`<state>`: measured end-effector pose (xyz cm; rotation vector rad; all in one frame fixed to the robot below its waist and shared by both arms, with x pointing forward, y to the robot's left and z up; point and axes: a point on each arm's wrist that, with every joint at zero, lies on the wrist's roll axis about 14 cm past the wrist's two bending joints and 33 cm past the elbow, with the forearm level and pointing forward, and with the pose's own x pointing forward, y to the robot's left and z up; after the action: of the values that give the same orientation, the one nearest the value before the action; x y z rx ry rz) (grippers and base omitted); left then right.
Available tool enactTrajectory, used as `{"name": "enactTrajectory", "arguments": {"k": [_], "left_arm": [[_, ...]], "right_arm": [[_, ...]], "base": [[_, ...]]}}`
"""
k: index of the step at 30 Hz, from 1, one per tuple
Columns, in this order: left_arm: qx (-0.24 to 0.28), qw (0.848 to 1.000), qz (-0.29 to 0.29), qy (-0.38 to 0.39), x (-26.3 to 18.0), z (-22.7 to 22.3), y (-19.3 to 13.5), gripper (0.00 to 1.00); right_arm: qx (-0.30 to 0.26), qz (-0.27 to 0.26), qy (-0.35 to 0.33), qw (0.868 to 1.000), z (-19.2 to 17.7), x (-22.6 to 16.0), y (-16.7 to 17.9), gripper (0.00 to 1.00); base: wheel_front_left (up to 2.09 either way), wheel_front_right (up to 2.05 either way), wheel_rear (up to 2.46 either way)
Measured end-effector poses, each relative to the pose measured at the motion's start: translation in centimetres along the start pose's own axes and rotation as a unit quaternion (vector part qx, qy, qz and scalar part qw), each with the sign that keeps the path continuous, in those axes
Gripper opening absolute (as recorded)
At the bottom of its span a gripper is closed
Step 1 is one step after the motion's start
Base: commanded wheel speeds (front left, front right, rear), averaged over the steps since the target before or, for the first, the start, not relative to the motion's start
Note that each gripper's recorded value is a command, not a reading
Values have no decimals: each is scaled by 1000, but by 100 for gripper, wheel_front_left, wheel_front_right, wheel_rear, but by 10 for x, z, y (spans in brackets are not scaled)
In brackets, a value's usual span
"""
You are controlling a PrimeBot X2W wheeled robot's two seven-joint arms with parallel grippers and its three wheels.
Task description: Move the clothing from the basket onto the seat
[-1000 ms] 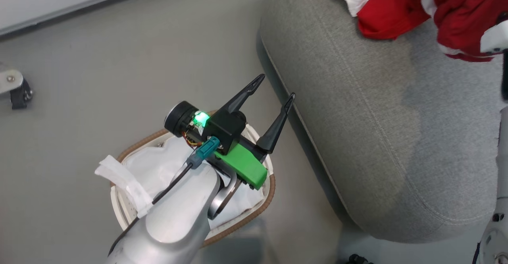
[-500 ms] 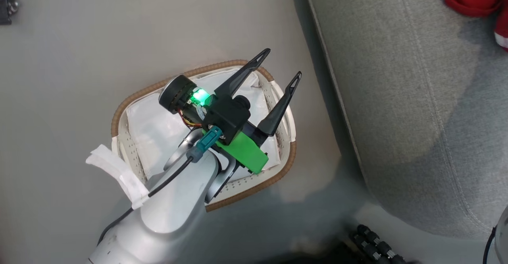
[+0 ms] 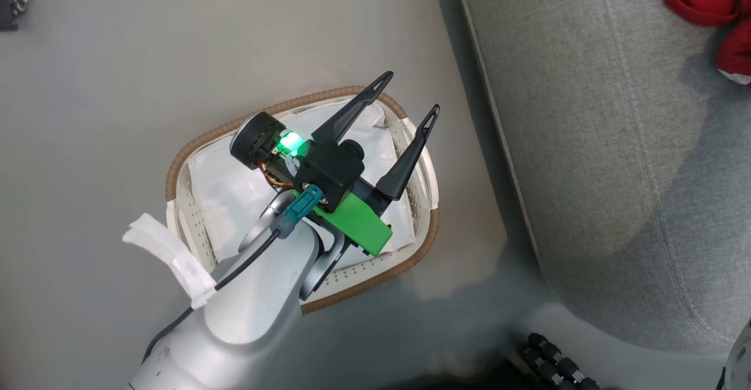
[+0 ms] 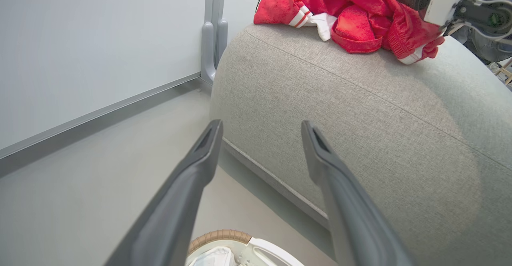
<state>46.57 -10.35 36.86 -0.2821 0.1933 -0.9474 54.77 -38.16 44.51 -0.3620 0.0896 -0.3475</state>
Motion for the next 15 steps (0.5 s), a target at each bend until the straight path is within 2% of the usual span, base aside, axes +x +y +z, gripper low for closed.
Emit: {"name": "enactTrajectory", "arguments": {"k": [6,15], "left_arm": [[0,1000,8,-17,-2,21,-4,100],[2,996,69,-61,-22,70,10,100]], "right_arm": [[-3,11,-16,1000,19,-11,-2,100],[0,54,-86,995,83,-23,13,100]], "base": [[0,0,0],[0,0,0]]}}
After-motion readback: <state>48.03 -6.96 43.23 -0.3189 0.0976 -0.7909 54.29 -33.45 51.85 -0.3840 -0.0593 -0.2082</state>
